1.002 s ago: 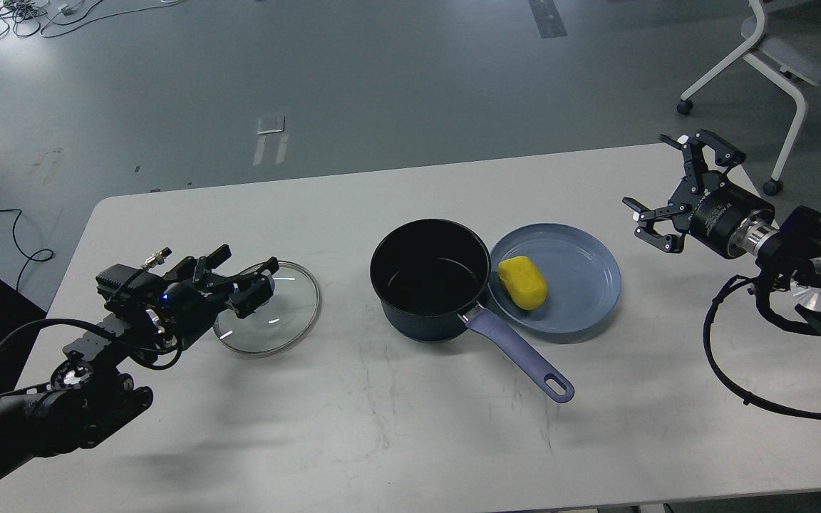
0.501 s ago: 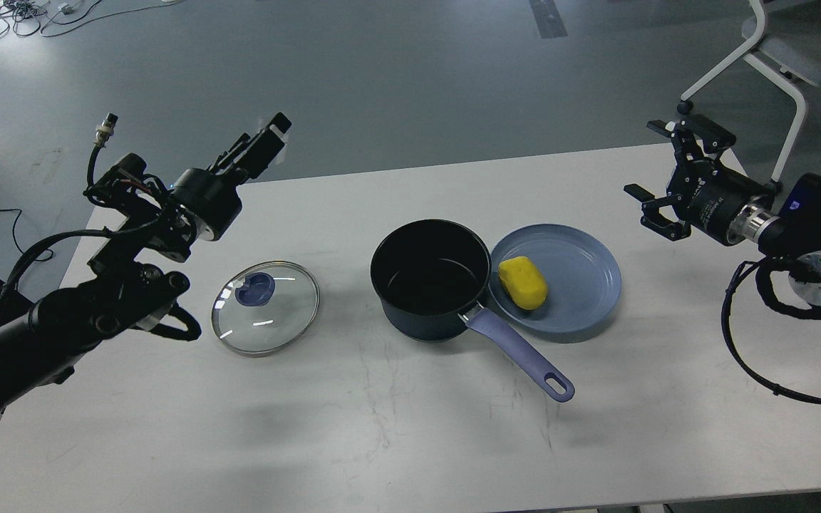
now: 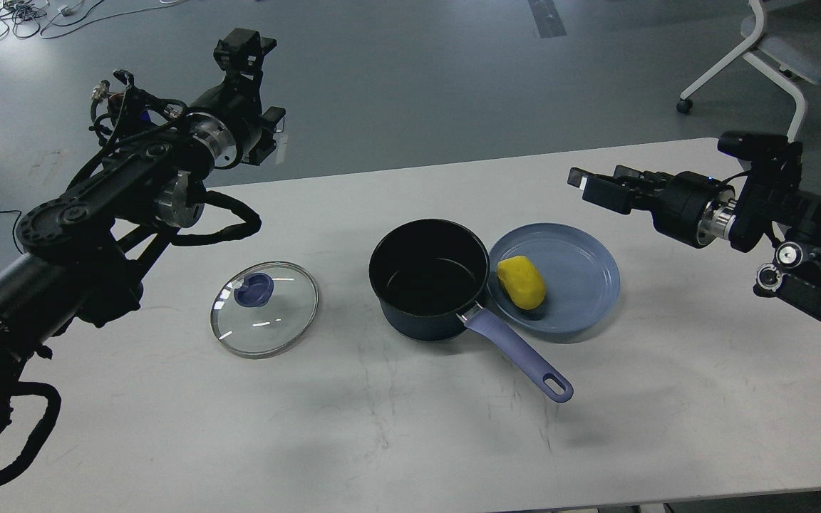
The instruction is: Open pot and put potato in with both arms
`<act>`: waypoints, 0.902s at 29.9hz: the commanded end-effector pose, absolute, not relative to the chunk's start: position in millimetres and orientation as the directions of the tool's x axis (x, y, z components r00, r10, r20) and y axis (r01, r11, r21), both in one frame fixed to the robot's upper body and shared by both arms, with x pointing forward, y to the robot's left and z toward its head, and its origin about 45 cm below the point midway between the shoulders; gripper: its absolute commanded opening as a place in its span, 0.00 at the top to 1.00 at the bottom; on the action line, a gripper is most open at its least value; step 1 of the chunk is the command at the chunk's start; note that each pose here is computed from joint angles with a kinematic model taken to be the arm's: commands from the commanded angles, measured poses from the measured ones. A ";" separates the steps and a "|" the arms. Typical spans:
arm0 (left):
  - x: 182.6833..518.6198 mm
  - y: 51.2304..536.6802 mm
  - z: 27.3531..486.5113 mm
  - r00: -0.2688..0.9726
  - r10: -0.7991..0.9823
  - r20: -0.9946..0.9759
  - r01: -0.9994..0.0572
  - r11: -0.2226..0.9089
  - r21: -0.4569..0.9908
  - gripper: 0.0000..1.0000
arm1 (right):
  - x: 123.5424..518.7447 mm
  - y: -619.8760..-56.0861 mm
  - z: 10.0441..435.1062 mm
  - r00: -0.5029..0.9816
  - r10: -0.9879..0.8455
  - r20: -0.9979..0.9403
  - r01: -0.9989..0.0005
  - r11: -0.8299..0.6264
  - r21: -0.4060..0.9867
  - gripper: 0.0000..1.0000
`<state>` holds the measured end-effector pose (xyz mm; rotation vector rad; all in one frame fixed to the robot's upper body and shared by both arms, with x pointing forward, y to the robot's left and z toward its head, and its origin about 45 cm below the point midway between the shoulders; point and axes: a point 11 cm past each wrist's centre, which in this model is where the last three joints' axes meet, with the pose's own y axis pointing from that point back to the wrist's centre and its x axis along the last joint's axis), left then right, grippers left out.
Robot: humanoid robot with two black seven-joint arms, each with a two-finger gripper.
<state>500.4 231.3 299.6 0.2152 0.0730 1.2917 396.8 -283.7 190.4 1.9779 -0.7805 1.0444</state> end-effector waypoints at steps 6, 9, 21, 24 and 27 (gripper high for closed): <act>496.5 238.5 287.7 0.268 0.961 0.071 -0.944 0.247 0.220 0.02 | 371.1 -255.4 146.2 0.566 -0.088 0.820 -0.701 -0.575 0.422 0.00; 495.8 238.5 285.5 0.267 0.961 0.072 -0.943 0.246 0.223 0.02 | 359.2 -246.9 130.8 0.601 -0.073 0.796 -0.669 -0.590 0.452 0.00; 492.2 239.7 275.7 0.267 0.961 0.071 -0.945 0.247 0.217 0.02 | 356.6 -207.3 105.4 0.638 -0.053 0.768 -0.624 -0.621 0.475 0.00; 492.2 239.7 275.8 0.267 0.961 0.071 -0.945 0.247 0.216 0.02 | 359.0 -207.2 103.4 0.638 -0.044 0.769 -0.624 -0.614 0.483 0.00; 491.9 239.1 275.1 0.268 0.961 0.070 -0.944 0.248 0.216 0.02 | 359.8 -210.1 99.2 0.641 -0.031 0.767 -0.625 -0.600 0.499 0.00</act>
